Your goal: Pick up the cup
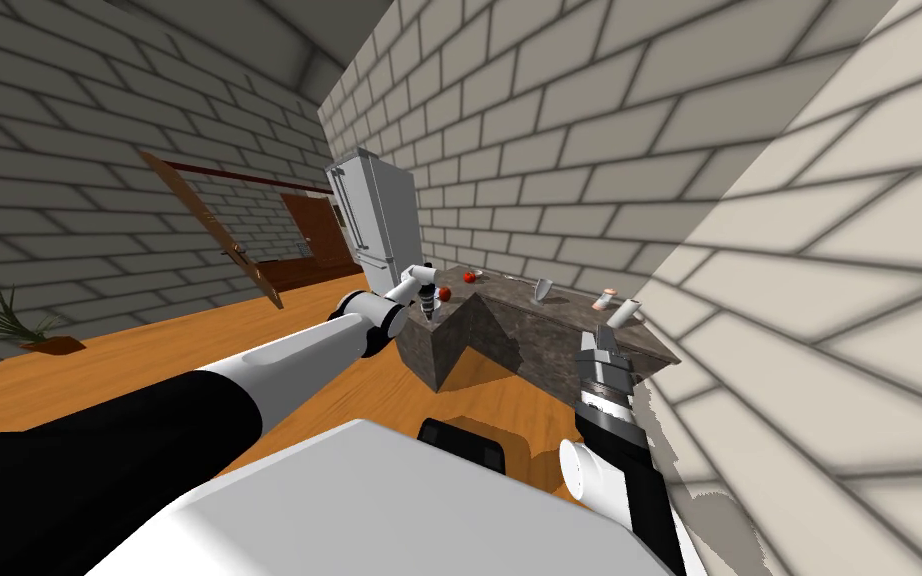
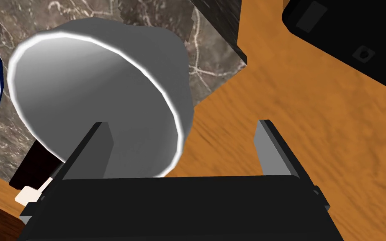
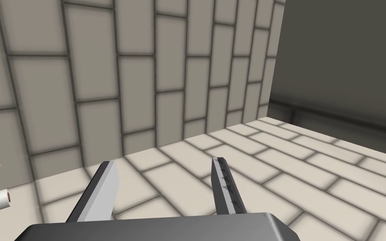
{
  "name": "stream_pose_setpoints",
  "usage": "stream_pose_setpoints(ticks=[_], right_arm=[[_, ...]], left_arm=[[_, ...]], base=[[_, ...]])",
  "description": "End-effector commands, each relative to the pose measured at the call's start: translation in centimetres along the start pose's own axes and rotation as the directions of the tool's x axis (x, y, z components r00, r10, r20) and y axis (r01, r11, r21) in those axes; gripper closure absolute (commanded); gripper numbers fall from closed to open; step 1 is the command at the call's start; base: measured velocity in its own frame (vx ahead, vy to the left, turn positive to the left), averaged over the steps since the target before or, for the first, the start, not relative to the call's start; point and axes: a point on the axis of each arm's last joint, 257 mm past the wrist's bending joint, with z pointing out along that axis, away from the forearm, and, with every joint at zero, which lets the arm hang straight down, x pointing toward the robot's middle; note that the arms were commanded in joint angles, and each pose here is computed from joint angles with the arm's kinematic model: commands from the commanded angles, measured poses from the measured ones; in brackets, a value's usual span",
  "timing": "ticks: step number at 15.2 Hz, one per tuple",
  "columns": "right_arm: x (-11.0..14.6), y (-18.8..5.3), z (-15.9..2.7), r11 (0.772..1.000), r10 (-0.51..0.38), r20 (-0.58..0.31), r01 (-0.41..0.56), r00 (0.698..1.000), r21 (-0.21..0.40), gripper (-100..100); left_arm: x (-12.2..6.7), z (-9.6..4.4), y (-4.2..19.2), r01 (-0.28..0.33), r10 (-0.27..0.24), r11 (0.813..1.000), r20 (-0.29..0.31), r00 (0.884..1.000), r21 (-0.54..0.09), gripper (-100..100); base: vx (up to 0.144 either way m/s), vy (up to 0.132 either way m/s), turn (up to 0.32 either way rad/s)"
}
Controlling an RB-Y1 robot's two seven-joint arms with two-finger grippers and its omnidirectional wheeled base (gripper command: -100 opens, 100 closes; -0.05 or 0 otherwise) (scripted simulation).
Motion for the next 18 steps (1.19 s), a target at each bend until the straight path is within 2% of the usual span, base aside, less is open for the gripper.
stream_pose_setpoints(ticks=[1,4,5,8,9,10,14,15,16,17,18], right_arm=[[0.0,0.0,0.0,1.000,0.000,0.000,0.000,1.000,0.000,0],[0.0,0.0,0.0,1.000,0.000,0.000,0.000,1.000,0.000,0],[0.0,0.0,0.0,1.000,0.000,0.000,0.000,1.000,0.000,0],[0.0,0.0,0.0,1.000,0.000,0.000,0.000,1.000,0.000,0],[0.0,0.0,0.0,1.000,0.000,0.000,0.000,1.000,0.000,0],[0.0,0.0,0.0,1.000,0.000,0.000,0.000,1.000,0.000,0],[0.0,0.0,0.0,1.000,0.000,0.000,0.000,1.000,0.000,0],[0.0,0.0,0.0,1.000,0.000,0.000,0.000,1.000,0.000,0],[0.0,0.0,0.0,1.000,0.000,0.000,0.000,1.000,0.000,0],[0.0,0.0,0.0,1.000,0.000,0.000,0.000,1.000,0.000,0],[0.0,0.0,0.0,1.000,0.000,0.000,0.000,1.000,0.000,0]], left_arm=[[-0.1,-0.1,0.9,0.007,-0.006,0.999,0.011,1.000,-0.038,-100],[-0.2,-0.1,0.9,0.007,-0.006,0.999,0.011,1.000,-0.036,-100],[-0.3,1.2,1.2,0.005,-0.005,0.999,0.009,1.000,-0.034,-100],[-0.4,1.8,1.4,0.005,-0.004,0.999,0.008,1.000,-0.032,-100],[-0.4,1.4,1.4,0.005,-0.005,0.999,0.009,1.000,-0.035,-100],[-0.4,1.5,1.4,0.005,-0.005,0.999,0.008,1.000,-0.033,100],[-0.4,1.4,1.5,0.006,-0.006,0.999,0.008,1.000,-0.038,100],[-0.5,2.0,1.4,0.004,-0.004,0.999,0.007,1.000,-0.032,100],[-0.2,0.3,1.0,0.006,-0.006,0.999,0.010,1.000,-0.036,100],[-0.2,-0.1,0.9,0.007,-0.006,0.999,0.011,1.000,-0.037,100],[-0.1,0.6,1.1,0.005,-0.005,0.999,0.009,1.000,-0.035,100]], base=[[0.052,-0.018,0.004],[0.028,-0.004,0.002],[0.014,-0.003,0.009],[0.012,-0.005,0.008],[0.005,-0.003,0.003],[0.000,0.000,0.000],[0.000,0.000,0.000],[0.000,0.000,0.000],[-0.012,0.000,-0.006],[-0.021,0.004,-0.013],[-0.010,0.005,-0.011]])
